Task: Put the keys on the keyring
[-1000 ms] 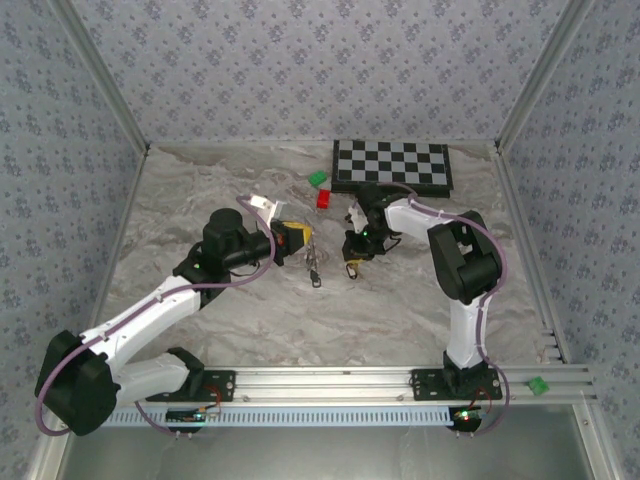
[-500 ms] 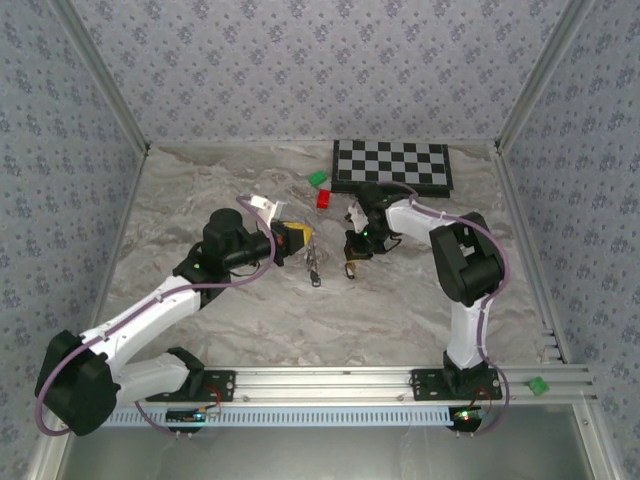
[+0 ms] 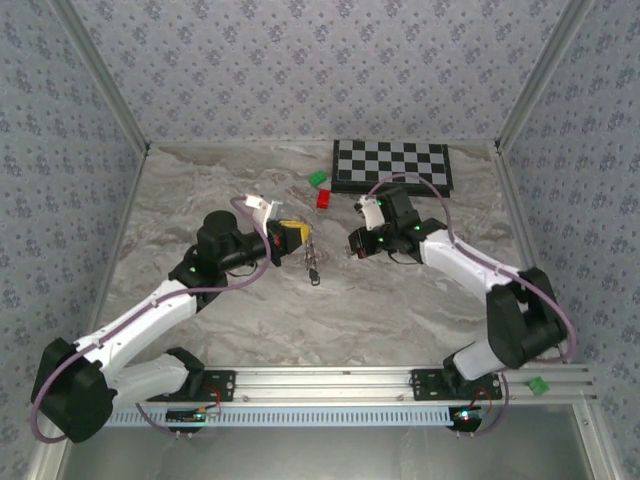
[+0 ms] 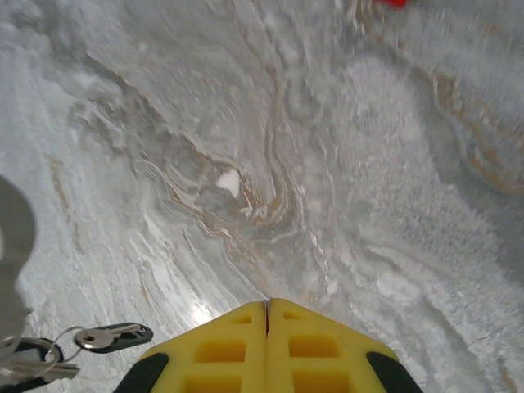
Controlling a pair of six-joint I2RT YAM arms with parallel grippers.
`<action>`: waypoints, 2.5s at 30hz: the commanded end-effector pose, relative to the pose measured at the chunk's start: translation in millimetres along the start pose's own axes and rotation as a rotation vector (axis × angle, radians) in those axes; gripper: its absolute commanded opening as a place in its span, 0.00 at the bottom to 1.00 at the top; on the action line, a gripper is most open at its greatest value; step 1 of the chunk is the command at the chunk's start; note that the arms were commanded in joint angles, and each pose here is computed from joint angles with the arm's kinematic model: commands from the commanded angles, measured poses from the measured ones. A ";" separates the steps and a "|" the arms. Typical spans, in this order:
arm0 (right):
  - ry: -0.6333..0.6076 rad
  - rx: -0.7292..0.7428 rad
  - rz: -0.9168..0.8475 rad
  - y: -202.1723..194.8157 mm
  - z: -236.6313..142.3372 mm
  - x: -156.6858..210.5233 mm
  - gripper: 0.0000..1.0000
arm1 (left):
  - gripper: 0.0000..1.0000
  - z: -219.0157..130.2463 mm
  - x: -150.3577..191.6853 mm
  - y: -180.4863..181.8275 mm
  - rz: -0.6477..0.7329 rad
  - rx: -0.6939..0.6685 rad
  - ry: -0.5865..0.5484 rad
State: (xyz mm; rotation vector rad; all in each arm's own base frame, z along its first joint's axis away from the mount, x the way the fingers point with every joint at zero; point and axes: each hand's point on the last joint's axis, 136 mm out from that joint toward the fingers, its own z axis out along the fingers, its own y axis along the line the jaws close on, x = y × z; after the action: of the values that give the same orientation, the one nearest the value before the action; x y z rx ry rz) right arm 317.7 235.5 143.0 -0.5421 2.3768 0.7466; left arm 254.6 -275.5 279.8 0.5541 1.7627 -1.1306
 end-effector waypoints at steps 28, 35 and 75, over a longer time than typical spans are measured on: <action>-0.894 -0.211 -0.592 108.3 -178.0 -60.0 0.00 | 0.00 12.8 -37.8 -74.0 0.389 0.270 -0.092; -0.830 -0.314 -0.639 127.8 -178.3 -64.9 0.00 | 0.00 13.5 -43.8 -83.5 0.464 0.314 -0.108; -0.627 -0.421 -0.765 154.5 -160.3 -34.3 0.00 | 0.00 -0.1 -26.4 -98.0 0.465 0.441 -0.036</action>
State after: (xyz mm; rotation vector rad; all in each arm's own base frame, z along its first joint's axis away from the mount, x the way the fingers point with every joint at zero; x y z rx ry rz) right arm 196.3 259.6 331.7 -1.1020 1.2699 0.8781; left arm 203.6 -321.3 319.0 1.0951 1.3816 -1.1850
